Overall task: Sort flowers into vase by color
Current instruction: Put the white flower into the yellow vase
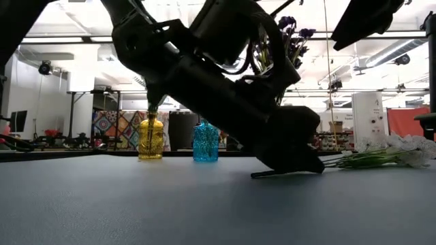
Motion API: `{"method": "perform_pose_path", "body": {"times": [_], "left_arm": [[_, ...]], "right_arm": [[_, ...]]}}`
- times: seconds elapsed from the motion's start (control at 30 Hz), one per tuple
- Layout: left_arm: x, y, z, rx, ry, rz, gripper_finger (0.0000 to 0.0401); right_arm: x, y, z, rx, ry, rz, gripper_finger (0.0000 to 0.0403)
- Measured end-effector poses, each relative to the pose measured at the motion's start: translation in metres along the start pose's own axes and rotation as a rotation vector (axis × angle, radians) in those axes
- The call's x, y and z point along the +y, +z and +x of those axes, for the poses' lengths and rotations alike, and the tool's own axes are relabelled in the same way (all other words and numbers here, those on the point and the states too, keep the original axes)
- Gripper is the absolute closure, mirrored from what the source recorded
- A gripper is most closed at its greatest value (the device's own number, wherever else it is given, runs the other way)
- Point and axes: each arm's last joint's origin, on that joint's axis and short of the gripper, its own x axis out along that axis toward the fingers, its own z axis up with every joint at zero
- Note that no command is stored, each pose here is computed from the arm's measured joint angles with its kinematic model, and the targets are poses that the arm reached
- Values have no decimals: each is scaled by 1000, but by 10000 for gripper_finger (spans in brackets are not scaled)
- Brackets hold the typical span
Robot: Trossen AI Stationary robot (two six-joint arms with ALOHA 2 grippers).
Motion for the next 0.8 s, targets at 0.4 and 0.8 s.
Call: {"method": "perform_pose_path", "body": {"times": [0.4,0.8], "left_arm": [[3,-4,1,27,4,-19,328],[8,-2,-3,64,55,-103,397]], "right_arm": [[1,0,1,-3,-7,-3,165],[0,0,1,-17,-21,-23,165]]}}
